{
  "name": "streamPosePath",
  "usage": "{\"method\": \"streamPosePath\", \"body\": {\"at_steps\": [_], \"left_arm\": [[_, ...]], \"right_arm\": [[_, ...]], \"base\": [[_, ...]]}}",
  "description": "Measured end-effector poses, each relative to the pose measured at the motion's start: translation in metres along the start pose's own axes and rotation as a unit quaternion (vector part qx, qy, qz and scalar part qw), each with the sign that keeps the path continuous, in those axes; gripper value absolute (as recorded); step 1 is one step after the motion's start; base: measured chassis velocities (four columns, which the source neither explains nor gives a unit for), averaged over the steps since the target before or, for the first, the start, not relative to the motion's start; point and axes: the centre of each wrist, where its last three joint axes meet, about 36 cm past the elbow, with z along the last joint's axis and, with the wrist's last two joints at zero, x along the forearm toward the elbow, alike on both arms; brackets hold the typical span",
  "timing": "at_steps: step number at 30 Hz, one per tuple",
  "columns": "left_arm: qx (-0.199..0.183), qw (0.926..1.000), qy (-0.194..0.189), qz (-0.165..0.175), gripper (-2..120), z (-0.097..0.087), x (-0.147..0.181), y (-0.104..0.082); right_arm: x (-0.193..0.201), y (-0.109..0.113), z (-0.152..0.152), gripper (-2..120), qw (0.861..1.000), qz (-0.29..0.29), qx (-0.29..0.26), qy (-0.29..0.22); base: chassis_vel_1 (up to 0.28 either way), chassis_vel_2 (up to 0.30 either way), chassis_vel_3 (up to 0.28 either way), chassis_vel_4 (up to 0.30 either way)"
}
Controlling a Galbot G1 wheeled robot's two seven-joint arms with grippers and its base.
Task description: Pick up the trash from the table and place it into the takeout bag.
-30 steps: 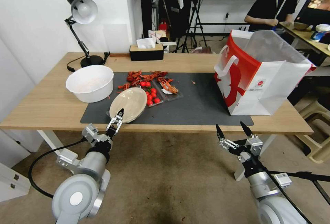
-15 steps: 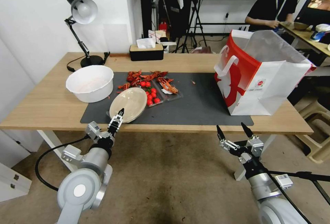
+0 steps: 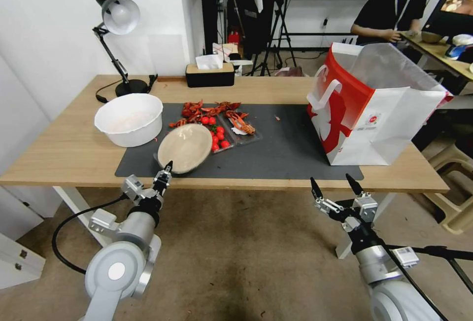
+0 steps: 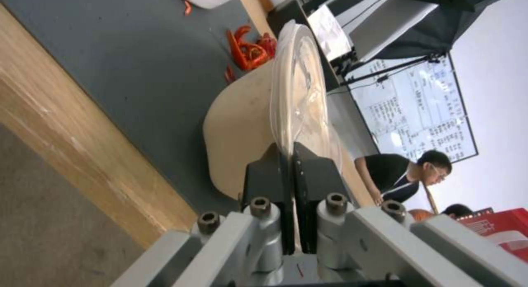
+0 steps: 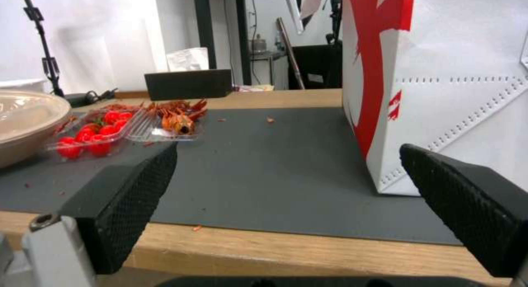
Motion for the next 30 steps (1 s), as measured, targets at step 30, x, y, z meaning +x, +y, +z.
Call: {"method": "streamPosePath", "body": {"at_steps": [30], "left_arm": [[-0.227,0.8739,-0.092,0.42,0,-0.061,-0.096,0.031]], "right_arm": [[0.012,0.016,-0.007,100,1.0,-0.001,0.01,0.003]], "base": [[0.0,0.0,0.0,0.0]]}}
